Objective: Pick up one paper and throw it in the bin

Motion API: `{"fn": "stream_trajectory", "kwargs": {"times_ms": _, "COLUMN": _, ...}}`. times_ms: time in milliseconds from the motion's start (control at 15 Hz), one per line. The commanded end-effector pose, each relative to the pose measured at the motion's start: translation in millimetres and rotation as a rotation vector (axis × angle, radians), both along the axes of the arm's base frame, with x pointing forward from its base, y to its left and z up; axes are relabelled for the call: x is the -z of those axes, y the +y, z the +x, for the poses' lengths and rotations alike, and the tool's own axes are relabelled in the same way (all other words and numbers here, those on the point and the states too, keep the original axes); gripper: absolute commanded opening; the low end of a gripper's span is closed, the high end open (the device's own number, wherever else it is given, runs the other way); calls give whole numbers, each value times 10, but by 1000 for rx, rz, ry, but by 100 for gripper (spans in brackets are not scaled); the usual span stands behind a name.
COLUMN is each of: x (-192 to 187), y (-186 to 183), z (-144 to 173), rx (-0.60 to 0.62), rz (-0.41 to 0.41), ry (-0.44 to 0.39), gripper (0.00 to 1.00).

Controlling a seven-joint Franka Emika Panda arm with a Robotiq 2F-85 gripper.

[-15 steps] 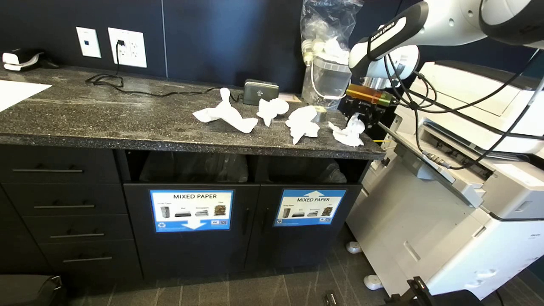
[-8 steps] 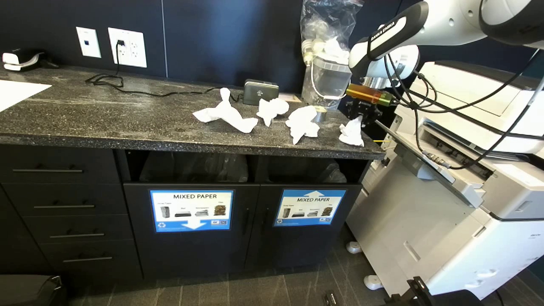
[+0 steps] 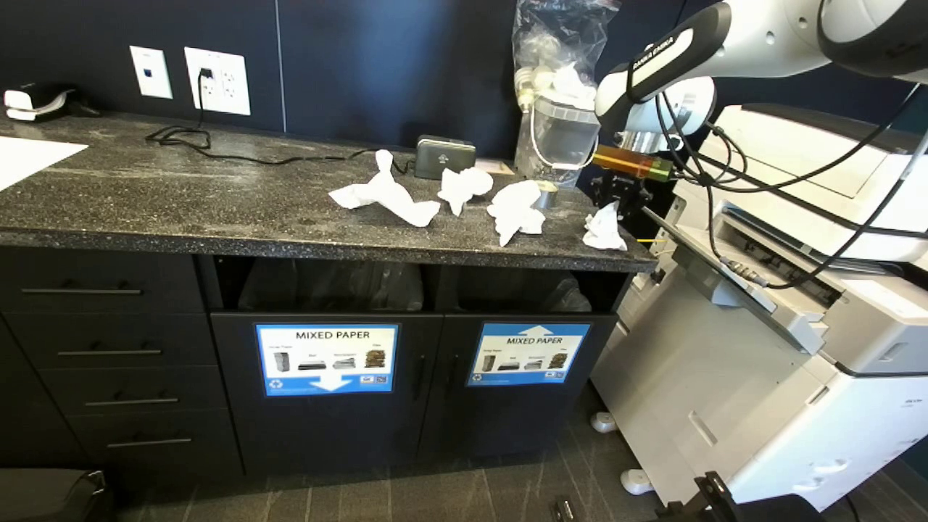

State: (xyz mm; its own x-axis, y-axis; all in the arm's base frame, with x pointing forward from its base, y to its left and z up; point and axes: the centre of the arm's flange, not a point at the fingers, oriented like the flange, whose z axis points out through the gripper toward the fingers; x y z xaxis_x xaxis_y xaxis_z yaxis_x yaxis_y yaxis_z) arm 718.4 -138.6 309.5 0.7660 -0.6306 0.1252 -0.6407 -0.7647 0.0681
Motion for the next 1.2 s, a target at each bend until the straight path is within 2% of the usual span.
{"fn": "stream_trajectory", "kwargs": {"times_ms": 0, "x": -78, "y": -21, "z": -165, "rx": -104, "rz": 29, "ry": 97, "gripper": 15}}
{"fn": "stream_trajectory", "kwargs": {"times_ms": 133, "x": -85, "y": -14, "z": -344, "rx": -202, "rz": 58, "ry": 142, "gripper": 14}}
{"fn": "stream_trajectory", "kwargs": {"times_ms": 333, "x": -153, "y": -8, "z": -676, "rx": -343, "rz": 84, "ry": 150, "gripper": 14}}
{"fn": "stream_trajectory", "kwargs": {"times_ms": 667, "x": -397, "y": 24, "z": -1419, "rx": -490, "rz": 163, "ry": 166, "gripper": 14}}
{"fn": "stream_trajectory", "kwargs": {"times_ms": 867, "x": -451, "y": 186, "z": -1862, "rx": -585, "rz": 225, "ry": 172, "gripper": 14}}
{"fn": "stream_trajectory", "kwargs": {"times_ms": 1133, "x": -349, "y": 519, "z": -2434, "rx": -726, "rz": 260, "ry": 149, "gripper": 13}}
